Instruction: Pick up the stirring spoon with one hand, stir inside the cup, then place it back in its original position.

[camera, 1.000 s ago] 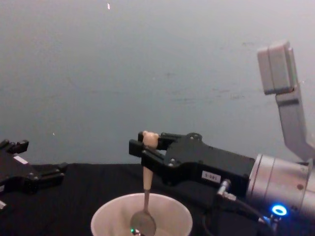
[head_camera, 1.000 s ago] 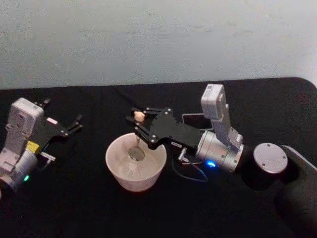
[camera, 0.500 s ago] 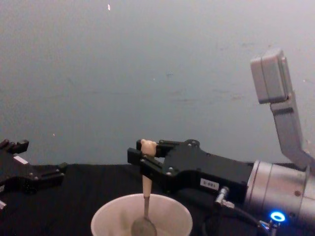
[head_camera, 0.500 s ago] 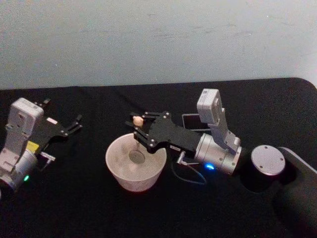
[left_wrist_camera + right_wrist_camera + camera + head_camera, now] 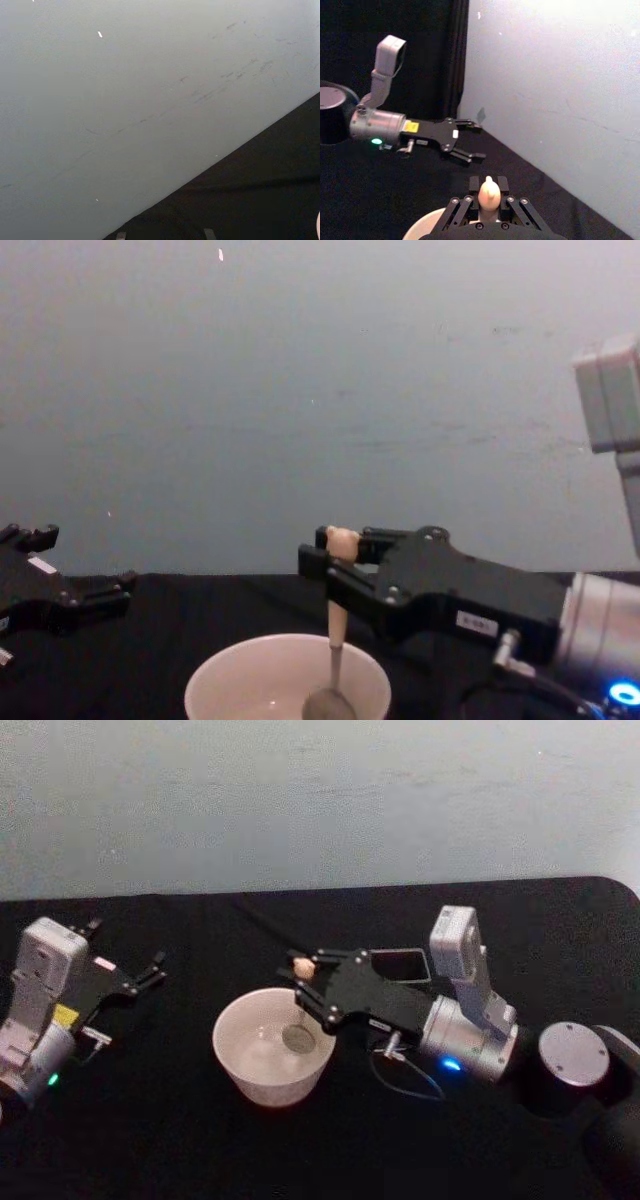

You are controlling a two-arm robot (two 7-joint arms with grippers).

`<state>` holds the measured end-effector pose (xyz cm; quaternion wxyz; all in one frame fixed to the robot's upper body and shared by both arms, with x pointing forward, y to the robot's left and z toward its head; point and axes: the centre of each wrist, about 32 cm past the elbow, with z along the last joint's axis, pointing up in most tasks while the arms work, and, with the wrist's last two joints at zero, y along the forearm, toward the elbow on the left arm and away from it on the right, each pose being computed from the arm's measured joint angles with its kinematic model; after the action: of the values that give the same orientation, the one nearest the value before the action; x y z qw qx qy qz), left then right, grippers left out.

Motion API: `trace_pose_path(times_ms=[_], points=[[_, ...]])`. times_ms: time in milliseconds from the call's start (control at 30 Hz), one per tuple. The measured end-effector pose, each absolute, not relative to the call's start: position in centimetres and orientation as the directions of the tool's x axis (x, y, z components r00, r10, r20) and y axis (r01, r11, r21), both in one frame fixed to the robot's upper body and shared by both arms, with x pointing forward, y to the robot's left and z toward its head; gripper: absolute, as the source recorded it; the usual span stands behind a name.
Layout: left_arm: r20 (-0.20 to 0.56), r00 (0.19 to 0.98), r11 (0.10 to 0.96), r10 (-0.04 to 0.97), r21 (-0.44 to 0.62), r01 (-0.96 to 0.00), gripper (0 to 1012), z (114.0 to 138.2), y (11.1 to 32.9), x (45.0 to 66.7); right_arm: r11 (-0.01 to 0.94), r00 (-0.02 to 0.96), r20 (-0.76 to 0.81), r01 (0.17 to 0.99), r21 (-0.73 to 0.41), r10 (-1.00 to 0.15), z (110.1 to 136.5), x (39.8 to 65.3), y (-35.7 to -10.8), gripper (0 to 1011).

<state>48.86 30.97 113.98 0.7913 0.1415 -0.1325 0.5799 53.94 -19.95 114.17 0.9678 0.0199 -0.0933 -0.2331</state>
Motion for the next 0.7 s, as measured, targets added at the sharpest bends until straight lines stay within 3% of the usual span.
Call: trace_pose_path(times_ms=[333, 700], points=[[0.374, 0.292, 0.287, 0.88, 0.07, -0.955, 1001, 114.0, 31.0, 48.9, 0.915, 0.903, 0.151, 0.399, 0.058, -0.403, 113.8, 51.9, -20.4, 211], [0.374, 0.292, 0.287, 0.88, 0.07, -0.955, 1001, 114.0, 31.0, 48.9, 0.919, 0.911, 0.123, 0.387, 0.08, -0.394, 113.6, 52.0, -18.3, 211]])
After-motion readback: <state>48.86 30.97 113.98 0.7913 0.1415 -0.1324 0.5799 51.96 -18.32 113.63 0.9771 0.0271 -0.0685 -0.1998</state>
